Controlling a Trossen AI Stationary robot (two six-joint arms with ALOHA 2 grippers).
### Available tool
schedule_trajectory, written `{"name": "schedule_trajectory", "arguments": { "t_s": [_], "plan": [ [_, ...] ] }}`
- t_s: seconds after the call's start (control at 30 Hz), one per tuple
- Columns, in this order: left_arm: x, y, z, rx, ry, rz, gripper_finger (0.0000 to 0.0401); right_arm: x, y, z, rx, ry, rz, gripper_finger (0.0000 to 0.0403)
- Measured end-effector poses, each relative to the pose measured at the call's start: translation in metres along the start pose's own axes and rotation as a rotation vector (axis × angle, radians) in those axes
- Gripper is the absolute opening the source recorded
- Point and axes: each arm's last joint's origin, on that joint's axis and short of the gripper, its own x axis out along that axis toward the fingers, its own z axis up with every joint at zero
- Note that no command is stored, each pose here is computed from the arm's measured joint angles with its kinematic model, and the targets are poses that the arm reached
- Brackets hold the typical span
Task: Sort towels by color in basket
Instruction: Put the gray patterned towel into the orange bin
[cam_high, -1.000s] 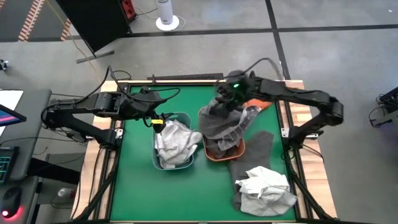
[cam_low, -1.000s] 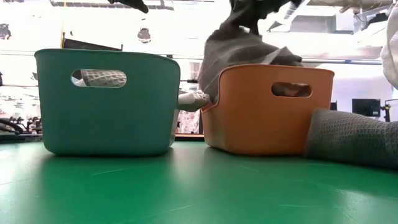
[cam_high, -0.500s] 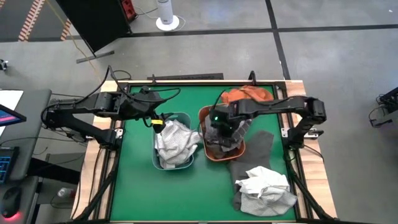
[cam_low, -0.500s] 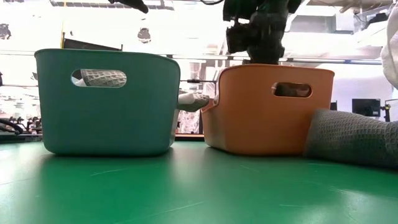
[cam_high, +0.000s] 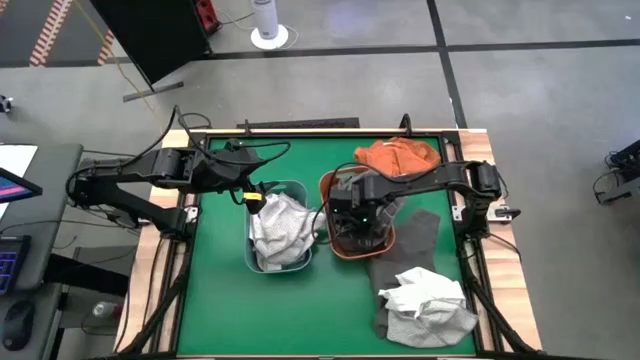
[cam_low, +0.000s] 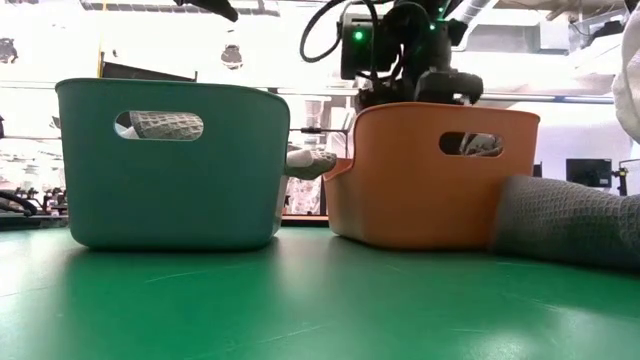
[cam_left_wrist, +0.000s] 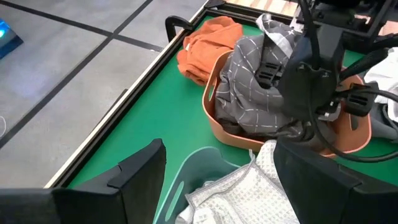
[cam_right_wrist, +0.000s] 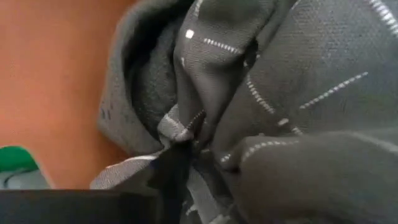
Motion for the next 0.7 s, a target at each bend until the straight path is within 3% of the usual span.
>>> {"name": "schedule_trajectory", "arguments": {
  "t_s": [0.1,0.23,0.43,0.6,0.7],
  "plan": [
    [0.000,0.000,0.000,0.000,0.000,0.000,0.0283,-0.022,0.001,-0.002,0.017,-0.001,0.000,0.0258],
    [0.000,0.000,0.000,0.000,0.000,0.000,0.0283,-0.064,0.005,-0.003,0.028,-0.070,0.002,0.0287],
    [0.000,0.000,0.000,0.000,0.000,0.000,0.0283,-0.130,0.013,-0.017,-0.013,-0.197,-0.078,0.0294],
    [0.000,0.000,0.000,0.000,0.000,0.000,0.0283,-0.159,0.003,-0.049,-0.137,-0.134,-0.264,0.0294],
    [0.000,0.000,0.000,0.000,0.000,0.000,0.0283,-0.162,-0.010,-0.064,-0.166,-0.078,-0.281,0.0294]
  ]
}}
